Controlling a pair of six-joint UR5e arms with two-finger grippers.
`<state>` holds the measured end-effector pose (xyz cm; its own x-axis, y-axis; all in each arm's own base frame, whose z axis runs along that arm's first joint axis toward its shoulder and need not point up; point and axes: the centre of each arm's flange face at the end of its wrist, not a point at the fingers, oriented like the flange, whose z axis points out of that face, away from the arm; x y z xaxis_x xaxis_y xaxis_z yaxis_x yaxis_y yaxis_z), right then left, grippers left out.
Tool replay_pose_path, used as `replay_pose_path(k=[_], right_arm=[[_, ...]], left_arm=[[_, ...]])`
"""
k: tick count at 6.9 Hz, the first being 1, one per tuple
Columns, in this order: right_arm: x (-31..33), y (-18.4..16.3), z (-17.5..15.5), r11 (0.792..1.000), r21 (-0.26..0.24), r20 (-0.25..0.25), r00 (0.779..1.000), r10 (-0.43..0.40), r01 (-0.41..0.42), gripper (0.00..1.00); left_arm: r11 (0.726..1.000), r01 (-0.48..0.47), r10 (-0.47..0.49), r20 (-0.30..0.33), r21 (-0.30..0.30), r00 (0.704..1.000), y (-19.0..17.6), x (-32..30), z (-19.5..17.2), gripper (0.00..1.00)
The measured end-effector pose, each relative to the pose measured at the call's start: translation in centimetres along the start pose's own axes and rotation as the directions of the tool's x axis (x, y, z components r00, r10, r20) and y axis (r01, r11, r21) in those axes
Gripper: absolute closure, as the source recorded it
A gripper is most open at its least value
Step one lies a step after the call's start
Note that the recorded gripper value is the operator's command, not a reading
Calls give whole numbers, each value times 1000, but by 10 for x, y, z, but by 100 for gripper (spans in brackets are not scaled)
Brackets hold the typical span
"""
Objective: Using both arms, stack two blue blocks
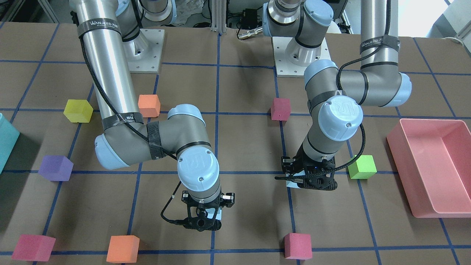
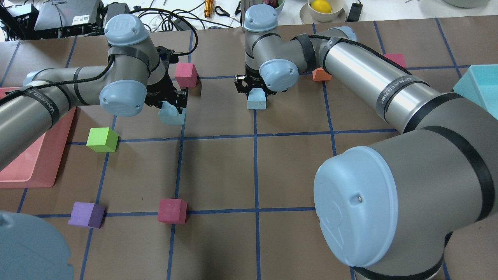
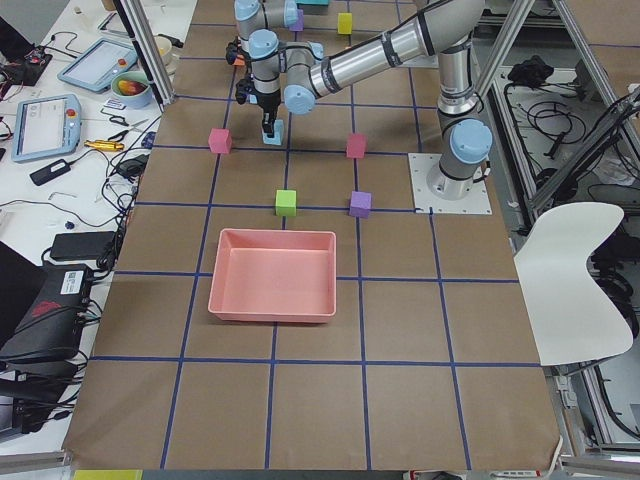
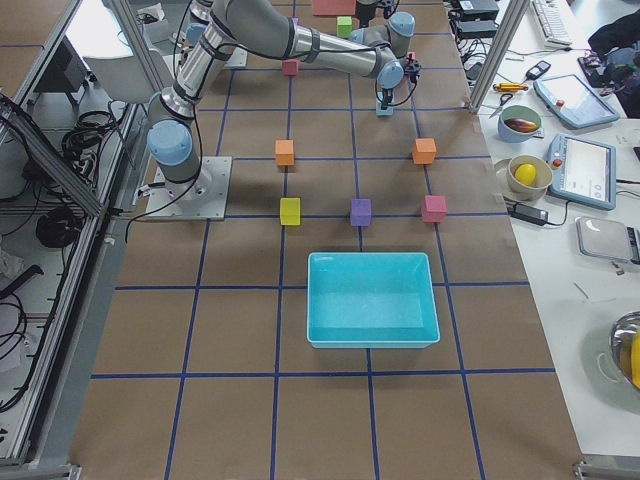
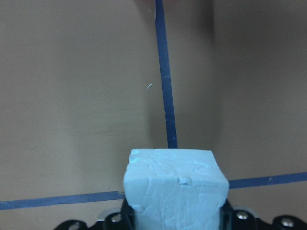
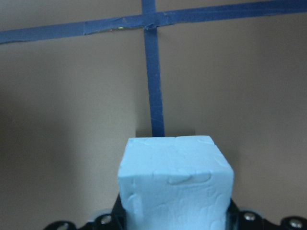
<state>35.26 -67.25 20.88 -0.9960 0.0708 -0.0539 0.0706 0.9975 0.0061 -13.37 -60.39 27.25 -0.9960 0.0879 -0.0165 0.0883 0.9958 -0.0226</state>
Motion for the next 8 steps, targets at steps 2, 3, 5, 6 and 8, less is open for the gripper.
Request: replay_pose_path(k=[2, 3, 5, 6, 8], right_arm=[[0, 0, 1, 1000, 7, 0, 1000, -3, 3, 0], [0, -1, -2, 1000, 11, 0, 1000, 3, -3, 0], [12, -6, -39, 999, 52, 5, 1000, 12, -12, 0], [36, -9, -72, 997, 60, 6, 999, 39, -39, 0], [111, -1, -146, 994, 26, -5, 995, 103, -103, 0]], left_arm=[[1000, 6, -7, -4, -2, 1000, -19, 1, -23, 100], [1000, 10, -10, -6, 2, 1000, -30, 10, -35, 100], [1000, 25, -25, -7, 4, 1000, -49, 32, -50, 100], [999, 37, -37, -11, -1, 999, -54, 48, -48, 100], [997, 77, -77, -21, 3, 997, -67, 91, -42, 100]])
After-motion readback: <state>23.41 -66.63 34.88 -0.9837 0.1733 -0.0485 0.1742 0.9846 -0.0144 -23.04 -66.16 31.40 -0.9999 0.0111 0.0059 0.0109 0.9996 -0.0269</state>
